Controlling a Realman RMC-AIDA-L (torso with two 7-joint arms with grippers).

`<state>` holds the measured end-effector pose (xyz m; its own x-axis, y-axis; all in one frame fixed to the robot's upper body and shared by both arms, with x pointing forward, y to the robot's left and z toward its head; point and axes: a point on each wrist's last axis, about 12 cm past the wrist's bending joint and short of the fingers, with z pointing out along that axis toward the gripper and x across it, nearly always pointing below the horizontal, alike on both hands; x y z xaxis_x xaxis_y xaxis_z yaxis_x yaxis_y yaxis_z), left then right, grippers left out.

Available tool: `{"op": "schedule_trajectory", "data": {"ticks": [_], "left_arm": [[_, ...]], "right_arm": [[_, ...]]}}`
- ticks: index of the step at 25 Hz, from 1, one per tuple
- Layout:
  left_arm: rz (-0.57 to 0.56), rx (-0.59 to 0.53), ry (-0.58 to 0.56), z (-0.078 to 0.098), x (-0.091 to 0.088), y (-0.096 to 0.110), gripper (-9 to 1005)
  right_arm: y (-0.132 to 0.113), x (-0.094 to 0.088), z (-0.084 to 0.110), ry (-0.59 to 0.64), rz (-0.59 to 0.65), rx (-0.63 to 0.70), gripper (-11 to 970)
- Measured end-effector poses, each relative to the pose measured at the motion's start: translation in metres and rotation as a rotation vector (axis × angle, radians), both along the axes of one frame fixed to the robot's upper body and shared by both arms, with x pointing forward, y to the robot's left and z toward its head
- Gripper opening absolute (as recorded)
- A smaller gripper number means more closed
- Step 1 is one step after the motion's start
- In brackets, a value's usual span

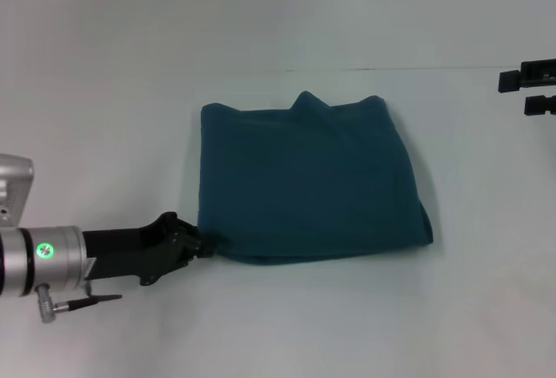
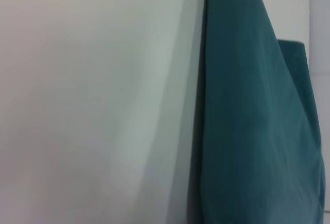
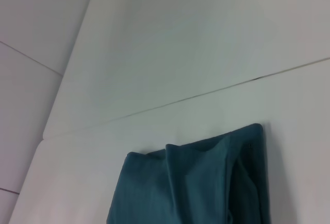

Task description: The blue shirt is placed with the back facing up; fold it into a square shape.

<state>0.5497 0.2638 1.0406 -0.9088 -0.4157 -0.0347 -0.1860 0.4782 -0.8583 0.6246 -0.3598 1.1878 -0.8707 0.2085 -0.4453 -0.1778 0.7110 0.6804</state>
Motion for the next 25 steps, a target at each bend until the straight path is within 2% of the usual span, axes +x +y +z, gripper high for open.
{"op": "schedule_trajectory", "data": {"ticks": [6, 11, 15, 17, 20, 23, 25], "left_arm": [[-0.009, -0.005, -0.006, 0.002, -0.004, 0.008, 46], [-0.057, 0.046, -0.014, 0.002, -0.008, 0.010, 131], [-0.029, 0.032, -0.063, 0.012, -0.009, 0.029, 199], [-0.019, 0.011, -0.131, 0.024, -0.012, 0.042, 233], [-0.074, -0.022, -0.305, 0.044, -0.021, 0.054, 373], [-0.182, -0.028, -0.523, 0.057, -0.030, 0.055, 507], [-0.237, -0.031, -0.631, 0.061, -0.033, 0.053, 588]], "right_arm": [[0.001, 0.000, -0.001, 0.002, 0.000, 0.001, 835], [0.001, 0.001, -0.002, 0.001, 0.000, -0.001, 836], [0.000, 0.000, -0.003, -0.001, -0.001, -0.003, 837], [0.000, 0.000, -0.003, -0.007, 0.004, -0.006, 837], [0.000, -0.001, -0.002, -0.027, 0.031, -0.012, 838], [0.002, -0.003, -0.003, -0.037, 0.066, -0.028, 838], [0.002, -0.003, -0.005, -0.029, 0.075, -0.052, 838]]}}
